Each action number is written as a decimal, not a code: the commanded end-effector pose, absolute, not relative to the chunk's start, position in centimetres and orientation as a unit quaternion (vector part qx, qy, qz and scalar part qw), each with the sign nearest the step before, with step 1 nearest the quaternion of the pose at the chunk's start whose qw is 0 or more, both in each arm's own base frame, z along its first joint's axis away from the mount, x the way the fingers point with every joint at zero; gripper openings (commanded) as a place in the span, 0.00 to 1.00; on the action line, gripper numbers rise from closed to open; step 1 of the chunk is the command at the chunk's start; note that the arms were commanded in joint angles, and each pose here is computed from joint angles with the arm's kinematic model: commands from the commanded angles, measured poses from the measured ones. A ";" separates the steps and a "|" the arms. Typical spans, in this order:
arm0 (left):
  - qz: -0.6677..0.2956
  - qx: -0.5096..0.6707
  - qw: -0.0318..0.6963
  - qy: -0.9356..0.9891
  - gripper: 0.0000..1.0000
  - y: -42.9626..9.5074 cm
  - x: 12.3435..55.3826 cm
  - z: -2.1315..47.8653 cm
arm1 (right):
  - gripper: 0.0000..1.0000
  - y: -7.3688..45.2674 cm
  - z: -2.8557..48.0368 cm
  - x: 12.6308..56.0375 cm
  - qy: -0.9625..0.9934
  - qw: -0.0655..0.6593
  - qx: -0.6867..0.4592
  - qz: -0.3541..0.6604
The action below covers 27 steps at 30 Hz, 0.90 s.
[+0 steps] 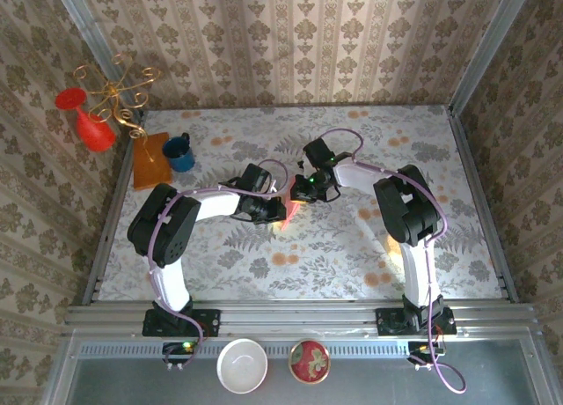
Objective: Fold a paper plane with a square sheet of paper (pick it up from the middle)
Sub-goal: Fold the wing for the fifth time at the center of the table.
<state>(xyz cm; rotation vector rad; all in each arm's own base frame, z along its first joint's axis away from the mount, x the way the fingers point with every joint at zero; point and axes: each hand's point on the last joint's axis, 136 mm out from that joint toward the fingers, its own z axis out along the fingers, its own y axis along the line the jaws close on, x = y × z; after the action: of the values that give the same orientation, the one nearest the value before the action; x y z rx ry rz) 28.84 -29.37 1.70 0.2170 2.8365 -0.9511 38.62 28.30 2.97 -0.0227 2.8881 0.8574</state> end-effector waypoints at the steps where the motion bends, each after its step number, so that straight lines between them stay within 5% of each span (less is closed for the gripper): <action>1: -0.264 0.065 0.009 0.962 0.13 -27.8 26.1 -3.0 | 0.16 27.3 2.2 38.7 0.965 0.057 0.007 0.256; 27: -0.262 0.065 0.000 0.963 0.09 -27.9 25.8 -3.4 | 0.17 27.0 0.0 38.0 0.970 0.028 0.000 0.242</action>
<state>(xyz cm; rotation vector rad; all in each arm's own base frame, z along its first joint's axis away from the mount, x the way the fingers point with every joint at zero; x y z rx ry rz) 28.85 -29.34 1.65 0.2102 2.8506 -0.9613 38.72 27.95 1.81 -0.0132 2.9203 0.8173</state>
